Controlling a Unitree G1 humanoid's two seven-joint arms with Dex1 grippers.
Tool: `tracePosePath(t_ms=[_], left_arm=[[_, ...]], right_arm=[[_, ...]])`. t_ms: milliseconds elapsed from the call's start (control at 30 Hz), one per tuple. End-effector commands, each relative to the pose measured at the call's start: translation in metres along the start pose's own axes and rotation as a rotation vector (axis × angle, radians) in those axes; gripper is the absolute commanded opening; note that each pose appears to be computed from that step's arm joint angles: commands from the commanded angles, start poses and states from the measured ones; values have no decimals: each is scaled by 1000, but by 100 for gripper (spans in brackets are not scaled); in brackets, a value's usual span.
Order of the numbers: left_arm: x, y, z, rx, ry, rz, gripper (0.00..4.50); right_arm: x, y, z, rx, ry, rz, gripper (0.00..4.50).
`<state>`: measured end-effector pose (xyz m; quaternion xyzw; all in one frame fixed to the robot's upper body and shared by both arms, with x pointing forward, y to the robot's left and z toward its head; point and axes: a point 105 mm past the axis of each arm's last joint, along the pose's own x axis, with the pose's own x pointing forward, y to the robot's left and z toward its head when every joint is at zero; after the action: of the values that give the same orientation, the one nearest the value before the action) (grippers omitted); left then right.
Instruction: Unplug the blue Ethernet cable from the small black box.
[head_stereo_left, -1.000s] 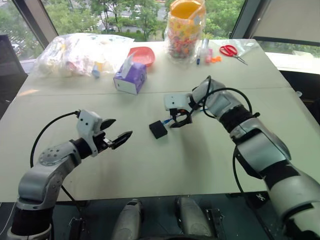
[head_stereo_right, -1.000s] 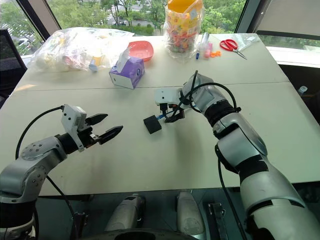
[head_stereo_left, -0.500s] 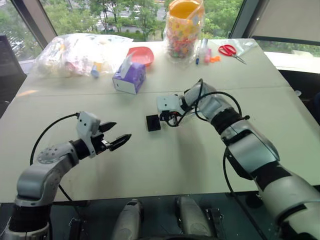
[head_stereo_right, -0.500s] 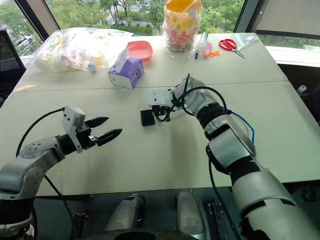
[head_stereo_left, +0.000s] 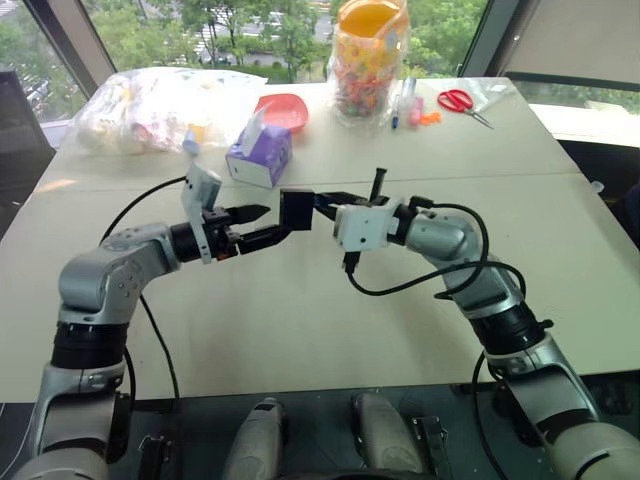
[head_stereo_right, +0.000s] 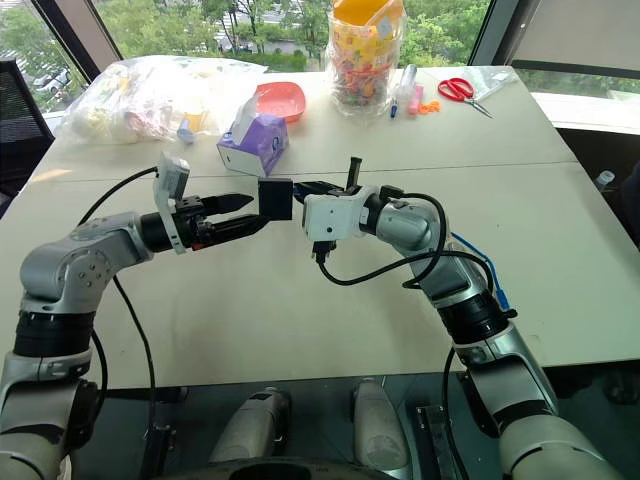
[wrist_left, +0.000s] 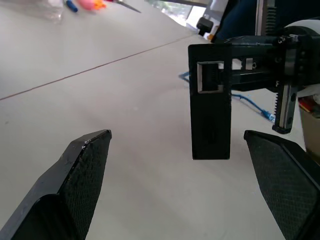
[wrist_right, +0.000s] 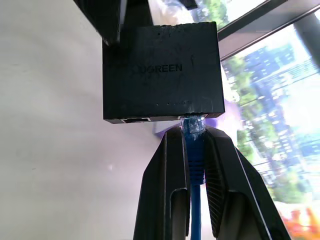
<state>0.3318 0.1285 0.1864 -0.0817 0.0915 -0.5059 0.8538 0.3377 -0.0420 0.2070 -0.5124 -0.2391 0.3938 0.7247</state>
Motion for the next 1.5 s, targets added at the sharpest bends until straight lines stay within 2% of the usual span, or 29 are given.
tracePosePath(t_ms=[33,167,200,233,367,467,633,733,867,933,1000,1167,1300,1500], left_arm=[[7,-10,10,14,-14,-73,450],[9,-12,14,9,-27,-97,450],[10,-12,15,8,-32,-101,393],[10,-12,15,8,-36,-106,371],[14,-11,12,10,-34,-103,174],[16,-12,9,14,-29,-103,50],[17,-12,6,19,-11,-101,48],[16,-14,5,37,9,-114,48],[7,-17,5,72,56,-145,48],[2,-21,5,87,78,-177,48],[-2,-26,7,98,93,-214,48],[-8,-32,10,108,121,-264,48],[-7,-34,13,113,113,-275,48],[-6,-37,13,113,114,-283,48]], right_arm=[[-2,-5,16,-75,-43,-27,5],[-3,-2,18,-91,-45,-18,5],[-3,-2,18,-98,-46,-13,0],[-3,-1,19,-107,-48,-8,0],[-3,-1,18,-117,-47,3,0],[-4,-2,17,-118,-45,6,0],[-5,-6,17,-43,-46,24,0],[-10,-6,13,207,-36,112,132],[-23,-8,10,555,-9,290,340],[-30,-13,16,790,-44,376,340],[-35,-15,17,944,-42,448,340],[-36,-13,19,1234,-48,571,340],[-21,-11,17,1298,-41,586,340],[-12,-11,15,1281,-25,593,340]])
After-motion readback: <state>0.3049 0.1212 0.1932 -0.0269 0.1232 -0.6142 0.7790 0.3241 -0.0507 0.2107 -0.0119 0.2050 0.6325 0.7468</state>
